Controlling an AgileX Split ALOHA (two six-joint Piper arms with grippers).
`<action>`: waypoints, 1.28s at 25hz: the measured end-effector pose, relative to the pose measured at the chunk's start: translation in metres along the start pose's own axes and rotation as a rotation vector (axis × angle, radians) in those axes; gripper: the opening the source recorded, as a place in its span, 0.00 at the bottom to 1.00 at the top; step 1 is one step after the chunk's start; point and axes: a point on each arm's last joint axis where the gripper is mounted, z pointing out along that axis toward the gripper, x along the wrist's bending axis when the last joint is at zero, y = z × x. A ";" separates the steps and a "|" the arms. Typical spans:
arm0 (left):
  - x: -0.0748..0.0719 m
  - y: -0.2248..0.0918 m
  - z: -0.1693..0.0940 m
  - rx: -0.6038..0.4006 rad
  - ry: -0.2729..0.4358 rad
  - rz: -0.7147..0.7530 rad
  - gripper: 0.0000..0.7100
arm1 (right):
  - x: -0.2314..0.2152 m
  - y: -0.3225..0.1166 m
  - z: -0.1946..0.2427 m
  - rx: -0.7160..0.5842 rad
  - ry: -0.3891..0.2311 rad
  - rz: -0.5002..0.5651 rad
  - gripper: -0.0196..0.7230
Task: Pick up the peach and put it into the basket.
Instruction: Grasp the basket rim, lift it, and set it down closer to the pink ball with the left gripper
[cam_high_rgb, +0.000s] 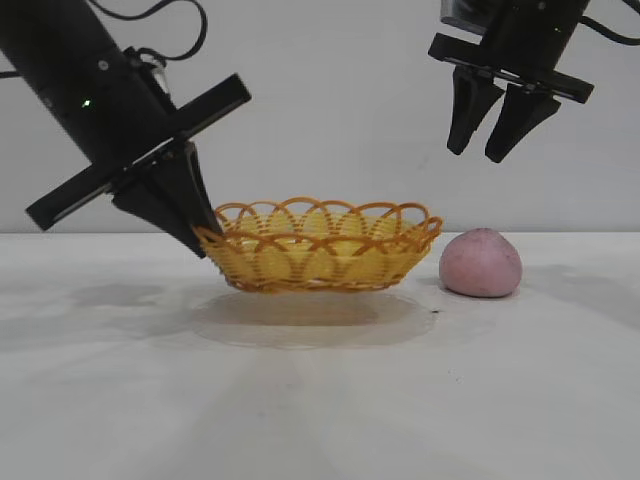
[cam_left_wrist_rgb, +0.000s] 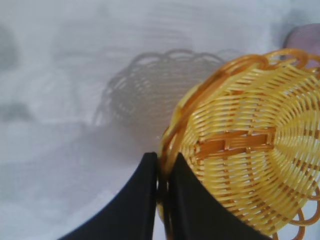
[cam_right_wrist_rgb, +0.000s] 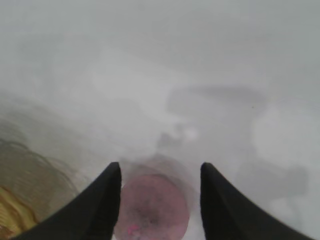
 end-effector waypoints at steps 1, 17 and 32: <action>0.002 -0.001 0.001 -0.005 0.008 -0.003 0.00 | 0.000 0.000 0.000 0.000 0.000 0.000 0.42; 0.003 -0.004 0.001 0.007 0.026 0.033 0.46 | 0.000 0.000 0.000 -0.001 0.002 0.001 0.42; 0.006 0.004 -0.045 -0.015 0.147 0.188 0.74 | 0.000 0.000 0.000 -0.001 0.003 0.003 0.42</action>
